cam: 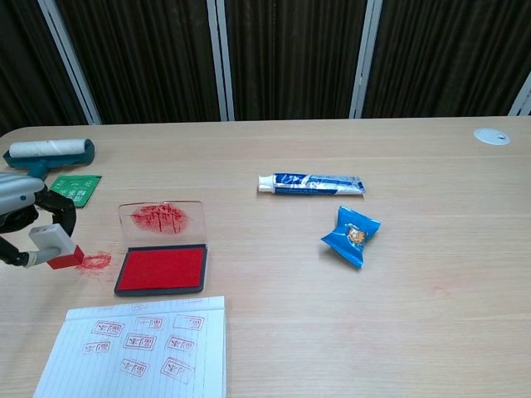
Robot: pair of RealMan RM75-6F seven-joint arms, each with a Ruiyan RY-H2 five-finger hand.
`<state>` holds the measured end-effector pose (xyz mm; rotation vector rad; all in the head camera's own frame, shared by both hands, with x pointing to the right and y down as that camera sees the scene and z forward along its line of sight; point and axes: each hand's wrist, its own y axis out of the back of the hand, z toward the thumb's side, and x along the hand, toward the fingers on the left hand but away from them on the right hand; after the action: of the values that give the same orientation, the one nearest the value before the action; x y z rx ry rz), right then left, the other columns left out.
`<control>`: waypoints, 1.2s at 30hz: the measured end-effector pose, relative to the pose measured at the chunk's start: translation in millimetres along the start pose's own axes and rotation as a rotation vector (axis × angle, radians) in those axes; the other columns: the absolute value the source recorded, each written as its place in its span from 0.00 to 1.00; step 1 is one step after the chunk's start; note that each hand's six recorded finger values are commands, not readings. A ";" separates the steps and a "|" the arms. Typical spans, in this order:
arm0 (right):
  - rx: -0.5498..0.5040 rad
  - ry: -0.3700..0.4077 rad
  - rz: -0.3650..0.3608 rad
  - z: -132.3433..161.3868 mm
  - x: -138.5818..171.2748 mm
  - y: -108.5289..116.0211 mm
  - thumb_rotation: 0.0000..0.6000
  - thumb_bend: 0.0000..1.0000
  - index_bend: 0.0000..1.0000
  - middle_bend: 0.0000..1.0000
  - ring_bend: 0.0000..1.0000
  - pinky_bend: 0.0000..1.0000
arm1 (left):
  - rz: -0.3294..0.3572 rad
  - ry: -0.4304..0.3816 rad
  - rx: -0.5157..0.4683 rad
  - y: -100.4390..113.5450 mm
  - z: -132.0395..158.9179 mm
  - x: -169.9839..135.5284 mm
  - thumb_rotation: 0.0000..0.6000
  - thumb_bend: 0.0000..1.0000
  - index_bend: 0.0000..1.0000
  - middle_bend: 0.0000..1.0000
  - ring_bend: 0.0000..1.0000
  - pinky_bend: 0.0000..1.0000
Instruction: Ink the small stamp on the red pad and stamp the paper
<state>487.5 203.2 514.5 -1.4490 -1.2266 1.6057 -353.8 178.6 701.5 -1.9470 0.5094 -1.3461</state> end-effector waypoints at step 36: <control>0.008 -0.005 0.007 -0.5 -1.1 -2.6 1.00 0.00 0.00 0.00 0.00 0.00 | -0.038 0.048 0.055 -36.2 -13.7 14.1 1.00 0.27 0.46 0.47 0.86 0.85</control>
<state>487.9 203.2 517.3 -1.4465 -1.2177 1.6180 -363.6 189.2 740.1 -1.8932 0.4556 -1.4188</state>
